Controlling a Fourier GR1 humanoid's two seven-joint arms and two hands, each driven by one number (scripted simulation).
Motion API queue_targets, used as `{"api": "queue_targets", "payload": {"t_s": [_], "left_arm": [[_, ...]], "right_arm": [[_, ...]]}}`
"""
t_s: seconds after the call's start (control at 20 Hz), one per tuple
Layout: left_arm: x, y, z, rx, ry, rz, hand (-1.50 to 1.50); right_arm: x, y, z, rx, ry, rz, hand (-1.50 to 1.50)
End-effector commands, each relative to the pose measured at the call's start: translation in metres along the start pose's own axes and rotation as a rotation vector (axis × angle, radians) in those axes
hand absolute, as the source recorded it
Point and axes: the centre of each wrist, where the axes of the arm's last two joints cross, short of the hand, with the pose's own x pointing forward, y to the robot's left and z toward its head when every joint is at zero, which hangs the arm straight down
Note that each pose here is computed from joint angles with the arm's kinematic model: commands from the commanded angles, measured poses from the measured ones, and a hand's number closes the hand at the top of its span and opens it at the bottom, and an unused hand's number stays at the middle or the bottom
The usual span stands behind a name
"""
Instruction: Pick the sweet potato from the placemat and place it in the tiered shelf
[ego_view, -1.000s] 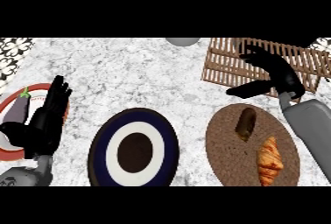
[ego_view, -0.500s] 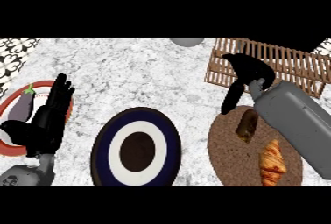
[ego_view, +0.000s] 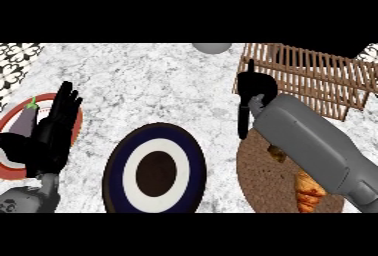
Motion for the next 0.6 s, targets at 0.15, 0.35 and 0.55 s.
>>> {"api": "queue_targets", "payload": {"t_s": [0.15,0.35,0.55], "left_arm": [[0.000,0.000,0.003,0.014,0.002,-0.001,0.00],[0.008,0.011,-0.001,0.005,-0.011,-0.016,0.00],[0.006,0.003,0.003,0.012,0.020,-0.011,0.00]], "right_arm": [[0.013,0.045,-0.021,0.043,0.252,0.251,-1.50],[-0.003,0.037,-0.038,0.085,0.357,0.322,-1.50],[0.006,0.040,-0.031,0.070,0.327,0.301,-1.50]]}}
